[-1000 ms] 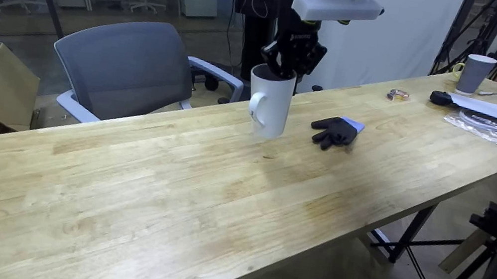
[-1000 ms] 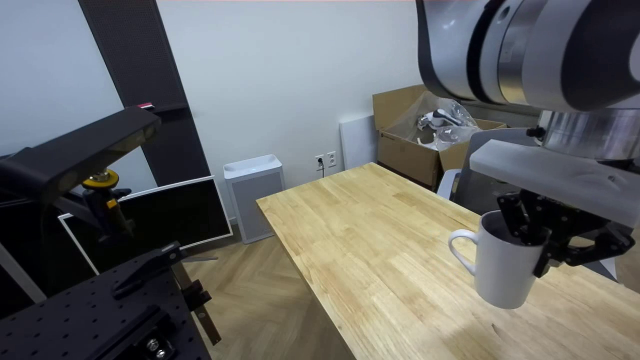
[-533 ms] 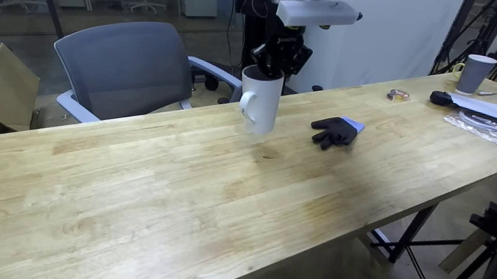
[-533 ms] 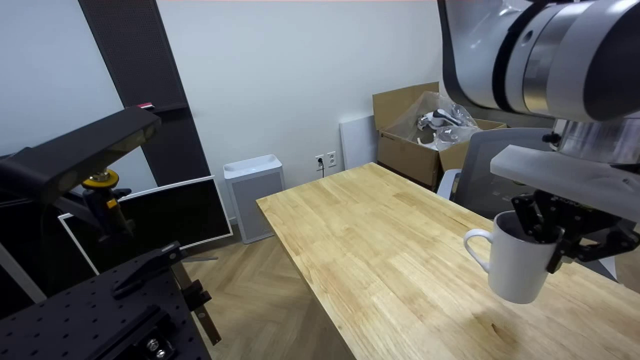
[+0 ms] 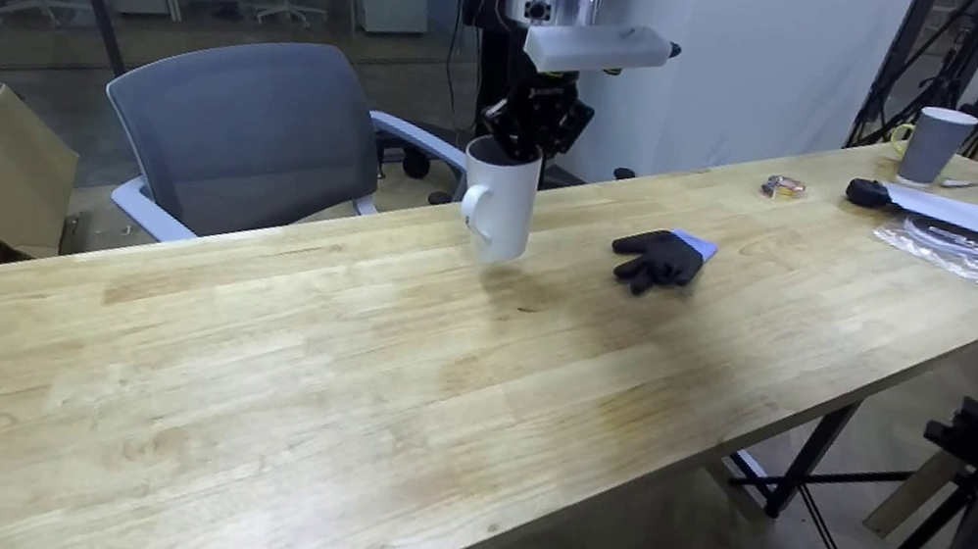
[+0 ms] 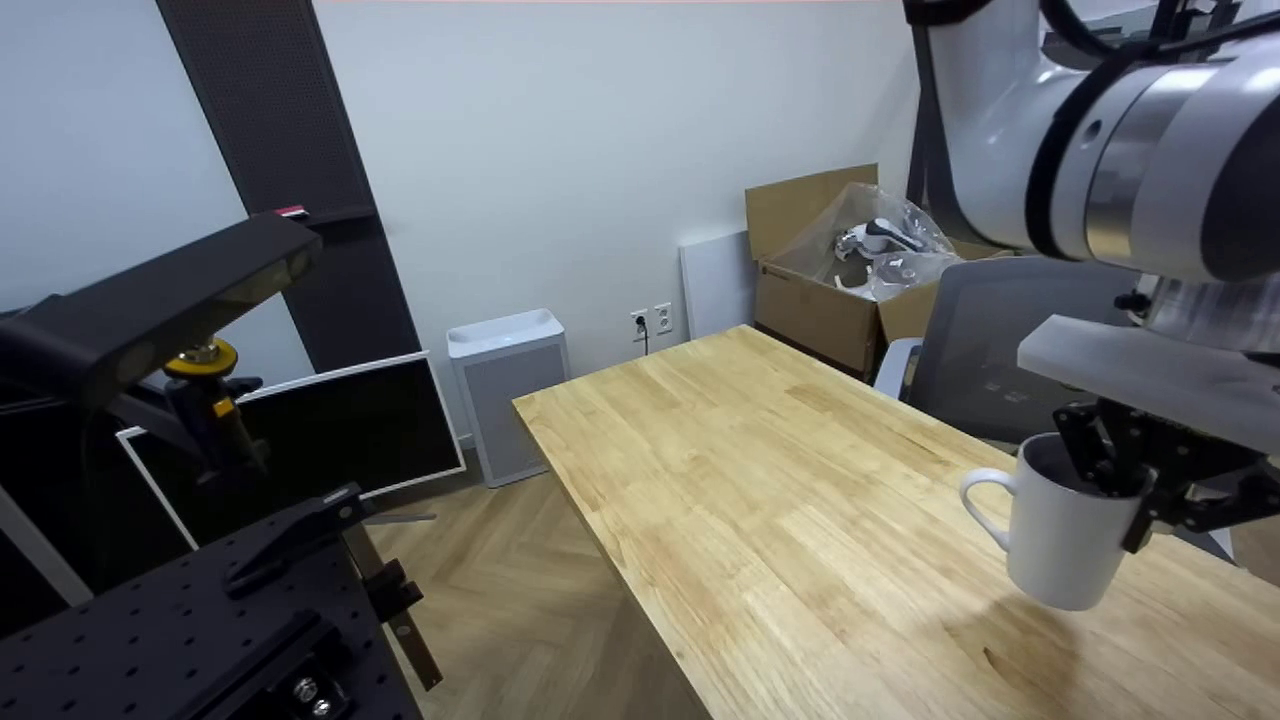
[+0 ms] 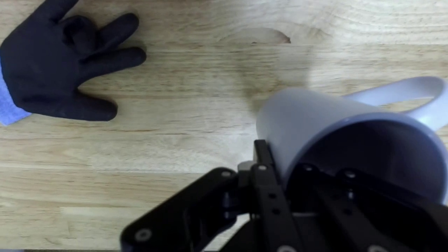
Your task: Move the cup forward
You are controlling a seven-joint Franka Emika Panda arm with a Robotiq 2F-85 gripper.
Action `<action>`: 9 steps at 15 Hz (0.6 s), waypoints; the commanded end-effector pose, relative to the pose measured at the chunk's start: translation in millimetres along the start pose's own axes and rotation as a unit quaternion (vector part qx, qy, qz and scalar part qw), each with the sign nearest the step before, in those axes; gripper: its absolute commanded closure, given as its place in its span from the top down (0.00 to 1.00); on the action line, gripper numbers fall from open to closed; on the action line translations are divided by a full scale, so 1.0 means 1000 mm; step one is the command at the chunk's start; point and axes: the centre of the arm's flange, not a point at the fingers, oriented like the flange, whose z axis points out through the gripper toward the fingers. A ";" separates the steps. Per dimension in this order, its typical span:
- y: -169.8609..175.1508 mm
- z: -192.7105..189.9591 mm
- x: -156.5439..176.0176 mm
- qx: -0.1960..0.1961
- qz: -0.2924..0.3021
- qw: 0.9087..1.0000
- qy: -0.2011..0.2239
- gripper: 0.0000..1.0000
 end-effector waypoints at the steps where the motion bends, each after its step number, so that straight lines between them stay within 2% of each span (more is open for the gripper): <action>1: 0.016 0.007 0.031 0.001 0.015 1.000 0.009 0.02; 9: 0.031 0.038 0.024 0.002 0.027 1.000 0.000 0.02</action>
